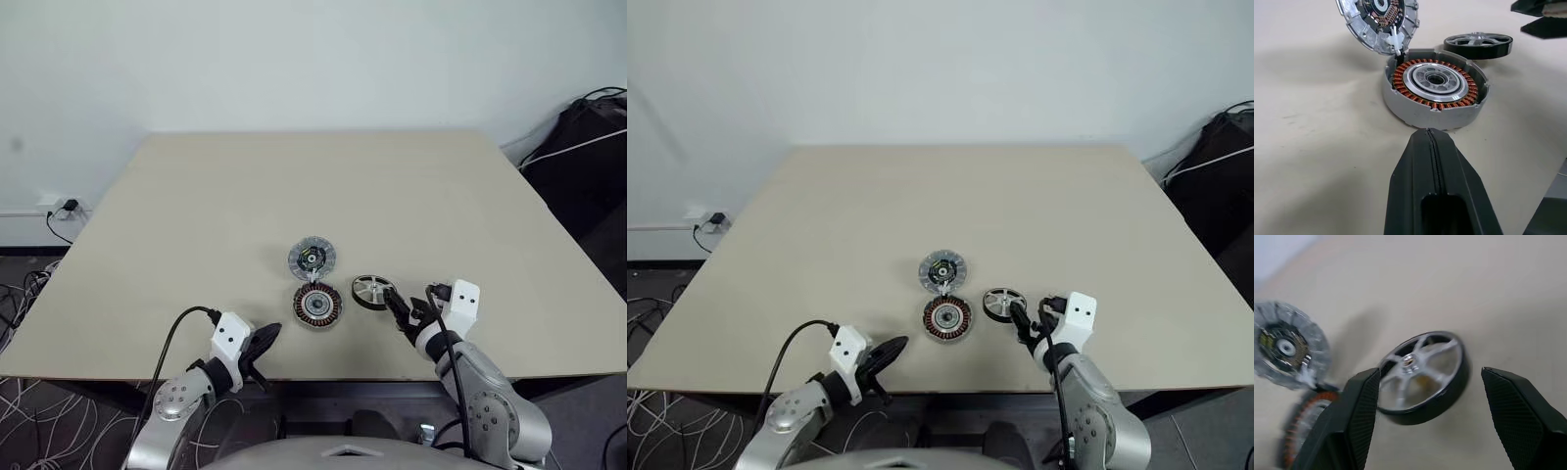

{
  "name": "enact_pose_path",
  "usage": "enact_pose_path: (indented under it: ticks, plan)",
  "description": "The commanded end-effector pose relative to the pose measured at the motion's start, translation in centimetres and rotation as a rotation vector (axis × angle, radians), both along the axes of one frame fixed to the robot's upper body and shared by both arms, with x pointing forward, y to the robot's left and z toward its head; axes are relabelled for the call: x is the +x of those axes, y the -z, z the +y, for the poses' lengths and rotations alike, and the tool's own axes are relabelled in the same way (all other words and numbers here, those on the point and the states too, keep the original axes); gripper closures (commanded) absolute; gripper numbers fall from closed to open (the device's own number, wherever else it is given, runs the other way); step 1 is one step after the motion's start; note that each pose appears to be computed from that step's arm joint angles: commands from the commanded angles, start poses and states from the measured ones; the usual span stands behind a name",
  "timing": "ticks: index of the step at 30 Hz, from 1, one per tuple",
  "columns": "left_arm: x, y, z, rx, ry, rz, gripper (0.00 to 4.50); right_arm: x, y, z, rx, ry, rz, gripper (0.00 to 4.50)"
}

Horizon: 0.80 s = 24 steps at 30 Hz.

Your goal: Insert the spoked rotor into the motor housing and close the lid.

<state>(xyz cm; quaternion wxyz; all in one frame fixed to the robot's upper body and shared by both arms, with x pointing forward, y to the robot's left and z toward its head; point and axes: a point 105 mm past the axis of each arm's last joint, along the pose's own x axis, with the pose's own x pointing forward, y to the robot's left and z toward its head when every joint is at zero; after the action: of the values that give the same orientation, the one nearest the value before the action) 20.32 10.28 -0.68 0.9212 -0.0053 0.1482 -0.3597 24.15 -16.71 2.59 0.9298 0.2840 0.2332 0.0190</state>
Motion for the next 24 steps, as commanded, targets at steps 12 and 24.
enact_pose_path:
  ticks: [12, 24]
  plan:
    - [0.1, -1.5, 0.0, -0.010, -0.018, -0.045, 4.50, 1.4, -0.4, 2.7, 0.279, 0.002, 0.088, 0.96]
    - [0.0, -1.2, 0.1, -0.008, -0.022, -0.042, 4.50, 1.4, 0.7, 3.7, 0.332, -0.003, 0.158, 0.96]
